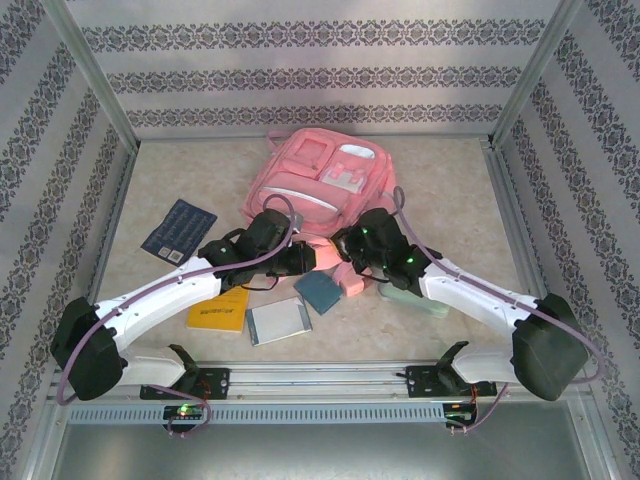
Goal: Pack the student bag
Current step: Unzip the student bag to access the book.
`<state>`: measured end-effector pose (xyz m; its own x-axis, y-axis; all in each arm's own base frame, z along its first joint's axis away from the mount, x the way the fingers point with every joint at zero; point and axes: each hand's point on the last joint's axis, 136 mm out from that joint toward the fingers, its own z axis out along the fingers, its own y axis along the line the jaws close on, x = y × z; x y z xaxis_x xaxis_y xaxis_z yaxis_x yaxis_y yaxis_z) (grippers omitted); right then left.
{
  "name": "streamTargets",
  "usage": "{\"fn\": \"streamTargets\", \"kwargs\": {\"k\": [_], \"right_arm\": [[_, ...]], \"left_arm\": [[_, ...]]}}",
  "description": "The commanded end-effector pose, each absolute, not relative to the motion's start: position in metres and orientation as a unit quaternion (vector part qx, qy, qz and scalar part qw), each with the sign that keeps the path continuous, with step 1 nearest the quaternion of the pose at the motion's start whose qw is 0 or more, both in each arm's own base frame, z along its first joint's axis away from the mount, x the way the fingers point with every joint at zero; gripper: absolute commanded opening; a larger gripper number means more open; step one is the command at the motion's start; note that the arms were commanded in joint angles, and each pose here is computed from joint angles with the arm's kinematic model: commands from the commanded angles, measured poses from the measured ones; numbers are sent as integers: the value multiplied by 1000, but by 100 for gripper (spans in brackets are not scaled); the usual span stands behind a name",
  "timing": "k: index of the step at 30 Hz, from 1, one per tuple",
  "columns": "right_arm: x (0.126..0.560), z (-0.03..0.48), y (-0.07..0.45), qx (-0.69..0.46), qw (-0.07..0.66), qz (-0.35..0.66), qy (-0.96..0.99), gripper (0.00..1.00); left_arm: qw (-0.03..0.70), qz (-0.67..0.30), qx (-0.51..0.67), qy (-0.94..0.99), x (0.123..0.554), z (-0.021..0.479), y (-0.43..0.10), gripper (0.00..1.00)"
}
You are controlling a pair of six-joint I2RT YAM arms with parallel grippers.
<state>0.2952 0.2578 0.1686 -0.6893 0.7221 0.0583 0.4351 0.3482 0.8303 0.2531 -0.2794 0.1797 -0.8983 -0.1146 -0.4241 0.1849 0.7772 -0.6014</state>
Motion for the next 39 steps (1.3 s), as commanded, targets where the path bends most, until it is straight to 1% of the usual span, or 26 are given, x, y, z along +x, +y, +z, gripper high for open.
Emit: {"fn": "streamTargets", "kwargs": {"k": [1, 5, 13, 17, 21, 27, 32, 36, 39], "right_arm": [[305, 160, 226, 369, 199, 412, 809, 0], [306, 156, 212, 362, 203, 399, 818, 0], [309, 158, 197, 327, 212, 374, 841, 0], [310, 158, 189, 297, 216, 345, 864, 0], [312, 155, 187, 278, 207, 337, 875, 0], [312, 153, 176, 247, 212, 298, 897, 0], [312, 151, 152, 244, 220, 242, 913, 0], [317, 154, 142, 239, 224, 230, 916, 0], [319, 153, 134, 223, 221, 200, 928, 0]], "left_arm": [[260, -325, 62, 907, 248, 204, -275, 0], [266, -284, 56, 919, 253, 201, -252, 0], [257, -264, -6, 930, 279, 186, -202, 0], [252, -264, -36, 930, 293, 175, -181, 0], [235, -254, -47, 937, 303, 160, -174, 0], [233, -235, -52, 942, 312, 154, -164, 0], [231, -229, -42, 945, 307, 149, -162, 0], [233, -219, -37, 947, 301, 140, -156, 0], [235, -223, -40, 945, 300, 142, -157, 0]]}}
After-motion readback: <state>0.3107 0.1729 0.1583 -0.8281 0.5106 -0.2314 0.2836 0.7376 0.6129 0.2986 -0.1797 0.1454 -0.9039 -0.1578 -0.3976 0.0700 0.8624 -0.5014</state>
